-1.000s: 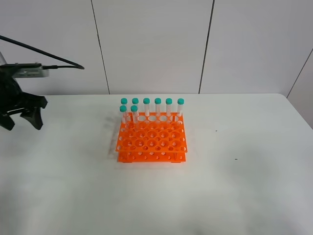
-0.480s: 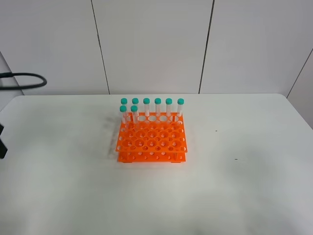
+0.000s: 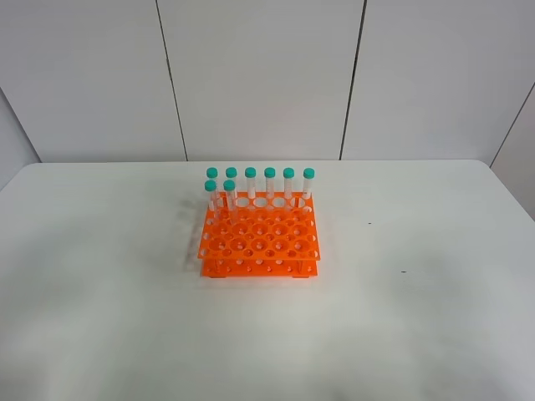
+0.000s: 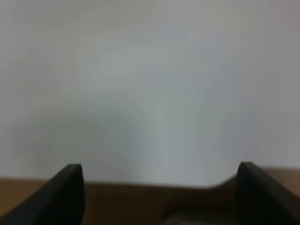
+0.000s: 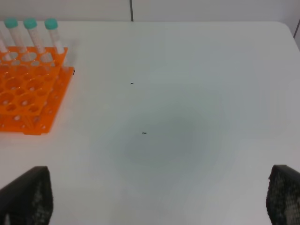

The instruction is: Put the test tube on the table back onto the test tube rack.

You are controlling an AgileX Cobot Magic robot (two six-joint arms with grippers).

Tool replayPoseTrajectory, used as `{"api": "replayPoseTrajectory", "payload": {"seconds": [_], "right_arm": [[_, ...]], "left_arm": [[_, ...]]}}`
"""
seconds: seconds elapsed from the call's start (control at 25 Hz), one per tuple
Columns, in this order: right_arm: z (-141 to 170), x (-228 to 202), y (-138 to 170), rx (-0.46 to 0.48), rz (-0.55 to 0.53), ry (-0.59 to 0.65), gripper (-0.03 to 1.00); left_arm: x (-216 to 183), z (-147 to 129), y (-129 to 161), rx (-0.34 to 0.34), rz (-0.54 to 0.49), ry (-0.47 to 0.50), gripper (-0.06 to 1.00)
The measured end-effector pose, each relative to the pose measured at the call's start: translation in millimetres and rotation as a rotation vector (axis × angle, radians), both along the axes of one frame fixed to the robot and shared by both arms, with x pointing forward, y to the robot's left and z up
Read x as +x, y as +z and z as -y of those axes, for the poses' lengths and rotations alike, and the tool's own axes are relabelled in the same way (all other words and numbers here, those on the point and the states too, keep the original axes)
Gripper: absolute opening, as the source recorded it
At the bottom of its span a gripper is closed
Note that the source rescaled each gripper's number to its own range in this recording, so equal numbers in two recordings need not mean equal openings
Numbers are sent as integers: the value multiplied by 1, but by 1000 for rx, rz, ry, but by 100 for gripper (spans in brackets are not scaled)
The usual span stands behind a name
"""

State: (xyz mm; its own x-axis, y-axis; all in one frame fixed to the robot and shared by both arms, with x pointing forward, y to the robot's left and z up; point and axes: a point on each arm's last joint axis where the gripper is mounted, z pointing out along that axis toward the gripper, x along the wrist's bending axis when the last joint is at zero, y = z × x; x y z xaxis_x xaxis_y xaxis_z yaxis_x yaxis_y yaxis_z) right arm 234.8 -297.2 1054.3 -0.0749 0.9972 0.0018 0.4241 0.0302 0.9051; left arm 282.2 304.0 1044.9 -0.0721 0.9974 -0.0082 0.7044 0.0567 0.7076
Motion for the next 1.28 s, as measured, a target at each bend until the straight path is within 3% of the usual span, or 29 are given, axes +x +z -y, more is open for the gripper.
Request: {"api": "replayPoseTrajectory", "payload": {"seconds": [0.56,1.28], "right_arm": [[0,0,0,0,0,0,100],[0,0,0,0,0,0,100]], "left_arm": [[-40,2,4,24,266,-25,89],[-47,2,4,12,312,-116,89]]}}
